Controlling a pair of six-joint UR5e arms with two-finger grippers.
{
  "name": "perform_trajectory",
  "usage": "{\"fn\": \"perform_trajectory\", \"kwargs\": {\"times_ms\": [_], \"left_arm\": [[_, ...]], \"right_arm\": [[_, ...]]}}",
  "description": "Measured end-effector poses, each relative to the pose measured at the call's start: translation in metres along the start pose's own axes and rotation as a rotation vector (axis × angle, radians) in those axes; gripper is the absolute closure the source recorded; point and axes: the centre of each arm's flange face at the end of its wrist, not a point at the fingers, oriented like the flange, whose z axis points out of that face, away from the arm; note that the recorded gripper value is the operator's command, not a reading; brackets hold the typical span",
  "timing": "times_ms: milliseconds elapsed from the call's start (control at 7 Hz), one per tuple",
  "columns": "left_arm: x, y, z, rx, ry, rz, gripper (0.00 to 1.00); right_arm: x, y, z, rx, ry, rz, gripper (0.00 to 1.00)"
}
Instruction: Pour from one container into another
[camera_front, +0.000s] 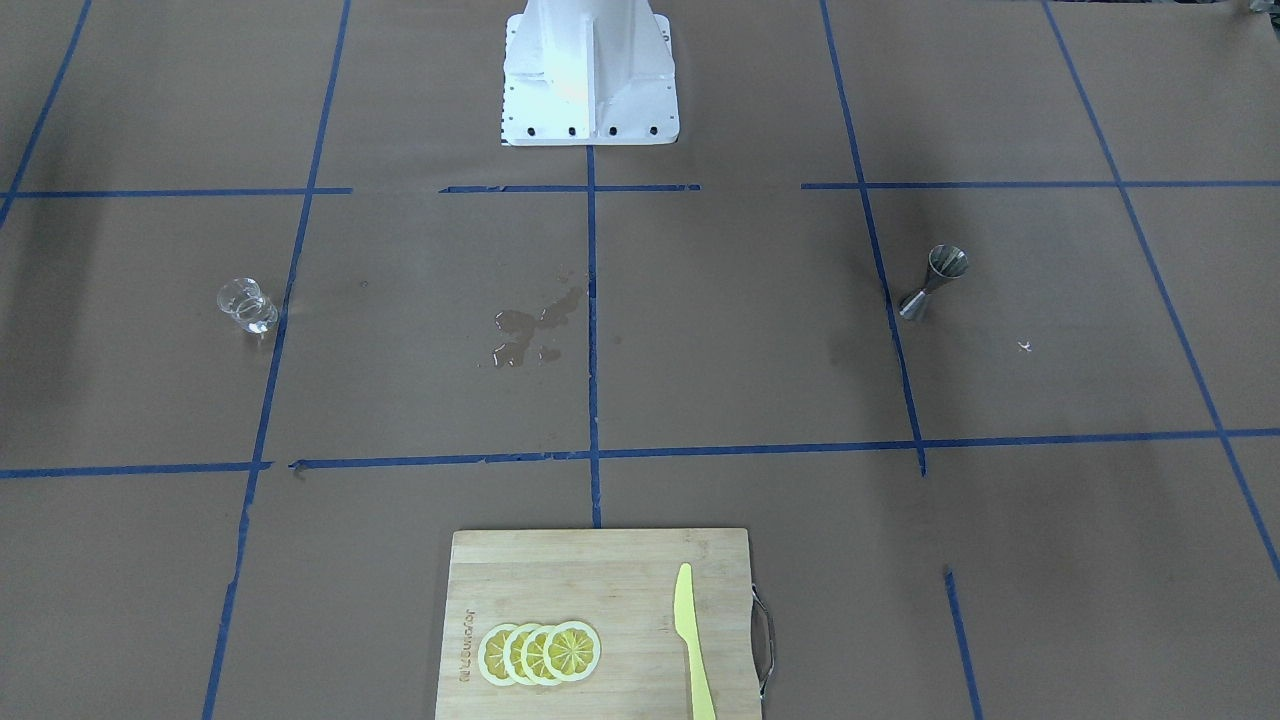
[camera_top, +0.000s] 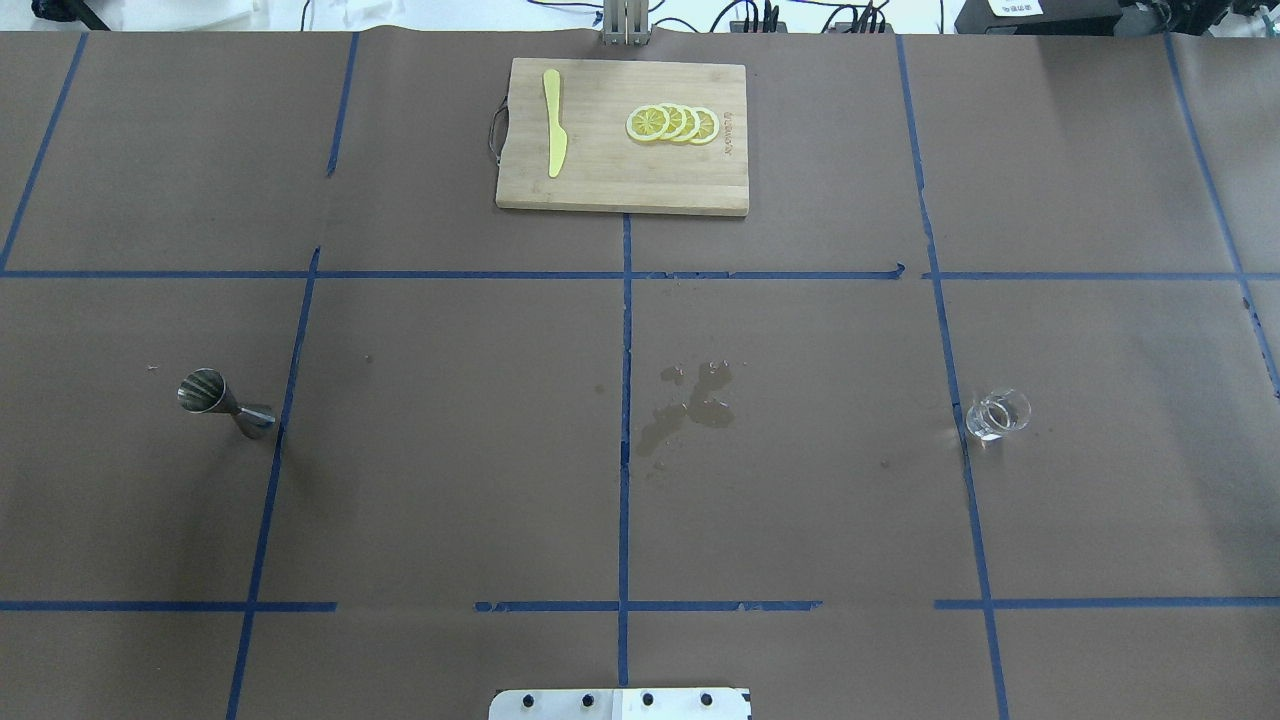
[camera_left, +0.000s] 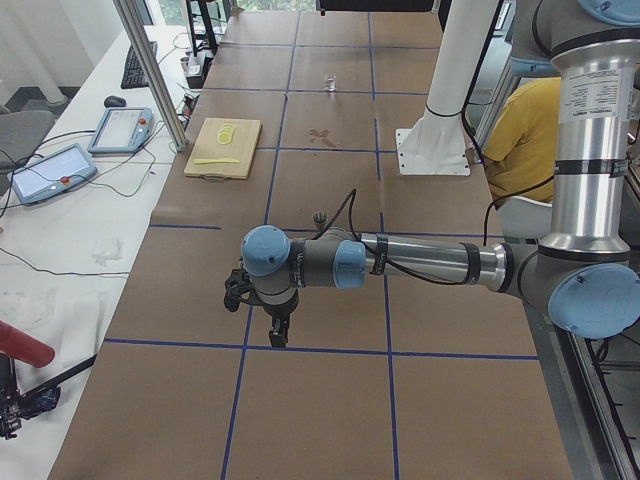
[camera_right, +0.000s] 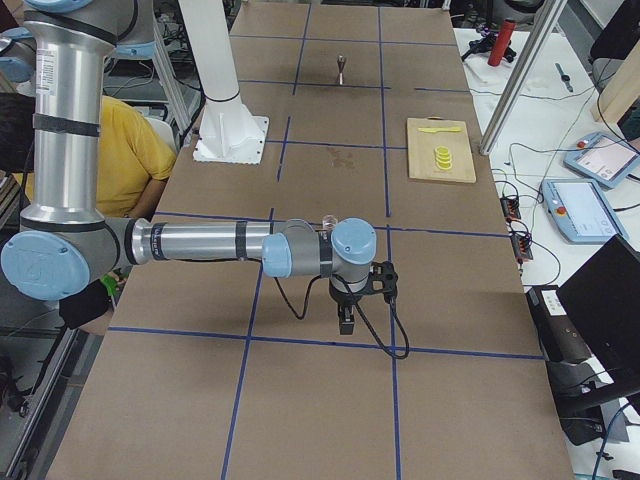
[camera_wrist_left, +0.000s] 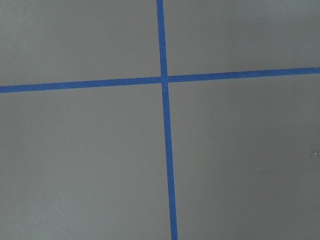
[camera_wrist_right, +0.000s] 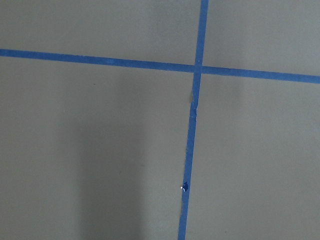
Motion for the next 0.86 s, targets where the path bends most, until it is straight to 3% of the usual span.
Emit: {"fn": "perform_trajectory", "kwargs": {"times_ms": [857], "left_arm": [[0.0027, -0.0018, -0.0025, 0.008, 0.000, 0.005, 0.00]], "right_arm": [[-0.0020, -0.0006, -0.0018, 0.004, -0.003, -0.005, 0.00]]}}
